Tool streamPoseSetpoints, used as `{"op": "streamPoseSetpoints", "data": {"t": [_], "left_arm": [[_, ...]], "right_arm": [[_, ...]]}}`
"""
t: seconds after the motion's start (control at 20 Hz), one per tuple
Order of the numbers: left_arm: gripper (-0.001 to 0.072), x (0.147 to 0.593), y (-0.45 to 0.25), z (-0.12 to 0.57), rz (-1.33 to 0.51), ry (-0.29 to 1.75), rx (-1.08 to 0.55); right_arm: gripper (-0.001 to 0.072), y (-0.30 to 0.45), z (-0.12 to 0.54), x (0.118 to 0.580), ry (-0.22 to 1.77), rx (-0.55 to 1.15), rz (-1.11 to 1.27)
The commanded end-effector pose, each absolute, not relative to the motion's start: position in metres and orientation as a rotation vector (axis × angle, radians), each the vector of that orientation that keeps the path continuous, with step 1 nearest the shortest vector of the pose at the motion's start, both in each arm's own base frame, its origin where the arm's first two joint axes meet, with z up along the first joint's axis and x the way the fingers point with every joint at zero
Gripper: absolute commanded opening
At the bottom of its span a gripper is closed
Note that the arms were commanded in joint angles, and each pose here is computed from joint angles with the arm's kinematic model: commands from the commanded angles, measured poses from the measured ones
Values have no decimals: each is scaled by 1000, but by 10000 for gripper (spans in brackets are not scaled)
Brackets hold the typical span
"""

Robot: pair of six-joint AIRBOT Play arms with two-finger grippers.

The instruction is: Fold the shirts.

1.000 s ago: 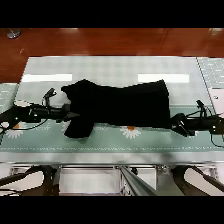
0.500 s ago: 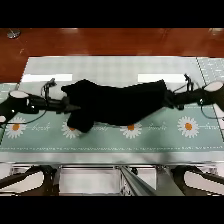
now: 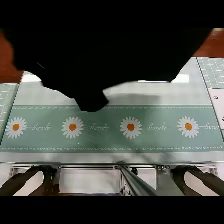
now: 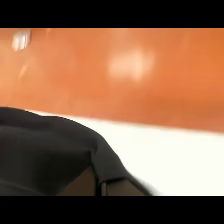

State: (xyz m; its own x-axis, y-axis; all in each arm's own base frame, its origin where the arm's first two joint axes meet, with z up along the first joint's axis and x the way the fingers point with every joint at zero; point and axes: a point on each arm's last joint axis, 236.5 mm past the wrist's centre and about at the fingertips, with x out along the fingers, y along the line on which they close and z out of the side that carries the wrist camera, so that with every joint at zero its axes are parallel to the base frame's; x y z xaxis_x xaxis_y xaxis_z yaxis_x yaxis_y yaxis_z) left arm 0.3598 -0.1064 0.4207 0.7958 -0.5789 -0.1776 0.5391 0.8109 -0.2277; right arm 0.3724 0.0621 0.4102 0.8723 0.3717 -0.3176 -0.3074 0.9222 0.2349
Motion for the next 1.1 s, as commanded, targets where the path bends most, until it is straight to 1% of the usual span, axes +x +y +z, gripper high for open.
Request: {"op": "streamPoseSetpoints", "data": {"t": [0.0, 0.1, 0.25, 0.4, 0.5, 0.6, 0.75, 0.9, 1.05], "left_arm": [[18, 289, -81, 512, -409, 14, -30], [18, 253, -78, 529, -363, -51, 25], [18, 203, -70, 546, -278, -131, 99], [18, 172, -70, 548, -251, -148, 110], [18, 171, -73, 528, -265, -71, 104], [18, 188, -71, 500, -273, 37, 61], [18, 236, -62, 443, -276, 215, -12], [18, 303, -49, 369, -276, 427, -91], [18, 372, -49, 304, -295, 560, -151]], "right_arm": [[29, 57, 493, 270, 128, 44, 273], [29, 59, 512, 224, 52, 8, 251], [29, 59, 521, 178, -1, -15, 217], [29, 63, 508, 160, 43, -23, 221], [29, 59, 491, 161, 117, -21, 209], [30, 57, 468, 169, 201, -15, 209], [29, 54, 414, 201, 377, 28, 222], [29, 45, 333, 256, 583, 97, 221], [29, 33, 253, 324, 737, 154, 205]]}}
